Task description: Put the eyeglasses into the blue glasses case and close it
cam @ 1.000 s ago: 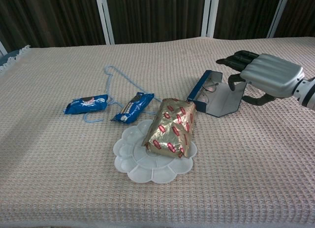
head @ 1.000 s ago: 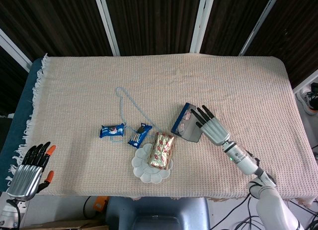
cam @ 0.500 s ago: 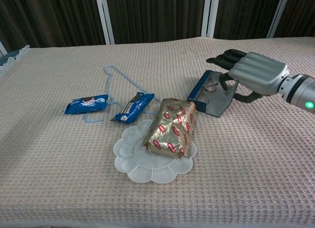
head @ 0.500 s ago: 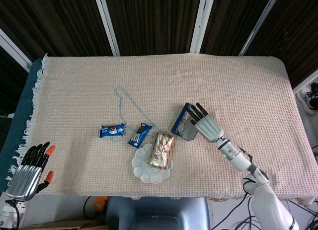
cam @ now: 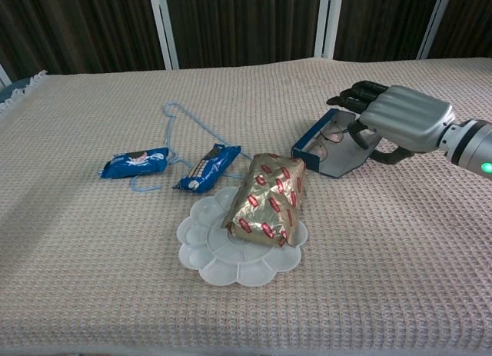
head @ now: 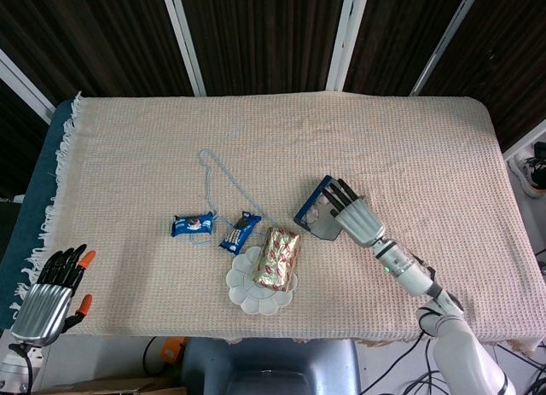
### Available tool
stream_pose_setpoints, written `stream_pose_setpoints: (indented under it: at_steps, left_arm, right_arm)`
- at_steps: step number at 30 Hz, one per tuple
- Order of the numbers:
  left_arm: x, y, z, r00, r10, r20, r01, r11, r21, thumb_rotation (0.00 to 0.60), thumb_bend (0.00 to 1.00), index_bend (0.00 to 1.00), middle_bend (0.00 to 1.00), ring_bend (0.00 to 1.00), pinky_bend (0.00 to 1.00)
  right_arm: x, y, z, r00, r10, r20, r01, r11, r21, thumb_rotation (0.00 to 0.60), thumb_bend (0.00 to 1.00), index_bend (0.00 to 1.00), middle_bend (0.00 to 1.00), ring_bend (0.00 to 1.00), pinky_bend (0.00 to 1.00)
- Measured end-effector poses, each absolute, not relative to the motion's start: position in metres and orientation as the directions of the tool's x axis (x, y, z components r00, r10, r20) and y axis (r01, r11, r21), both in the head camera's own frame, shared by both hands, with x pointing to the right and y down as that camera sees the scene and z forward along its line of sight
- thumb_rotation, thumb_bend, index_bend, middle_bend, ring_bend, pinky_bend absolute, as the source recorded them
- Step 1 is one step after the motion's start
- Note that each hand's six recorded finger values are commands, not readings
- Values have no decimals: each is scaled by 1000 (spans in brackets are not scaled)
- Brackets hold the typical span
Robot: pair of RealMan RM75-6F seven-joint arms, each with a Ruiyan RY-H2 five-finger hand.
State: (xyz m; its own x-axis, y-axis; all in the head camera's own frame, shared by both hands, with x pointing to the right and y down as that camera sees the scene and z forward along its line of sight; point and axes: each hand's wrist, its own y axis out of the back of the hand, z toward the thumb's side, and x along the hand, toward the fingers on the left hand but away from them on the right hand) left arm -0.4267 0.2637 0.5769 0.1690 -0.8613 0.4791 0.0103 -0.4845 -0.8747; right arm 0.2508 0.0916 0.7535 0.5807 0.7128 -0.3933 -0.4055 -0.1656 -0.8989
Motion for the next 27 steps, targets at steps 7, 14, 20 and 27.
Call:
stream_pose_setpoints:
  at_steps: [7, 14, 20, 27]
  left_arm:
    - [-427, 264, 577, 174, -859, 481, 6, -487, -873, 600, 415, 0, 0, 0, 94]
    - [-426, 265, 575, 185, -855, 484, -3, -493, -870, 600, 415, 0, 0, 0, 94]
    - [-427, 265, 574, 186, -857, 480, -8, -490, -872, 600, 415, 0, 0, 0, 94]
    - [-427, 265, 574, 186, -857, 481, -9, -491, -871, 600, 414, 0, 0, 0, 94]
  right_arm:
    - [260, 99, 746, 600, 706, -376, -391, -151, -908, 600, 661, 777, 159, 0, 0]
    - [279, 122, 738, 618, 692, -374, -379, -154, -912, 600, 662, 777, 159, 0, 0]
    - [297, 145, 726, 634, 681, -366, -347, -173, -922, 600, 662, 777, 159, 0, 0]
    - [309, 168, 710, 663, 656, -361, -317, -192, -929, 600, 661, 777, 159, 0, 0]
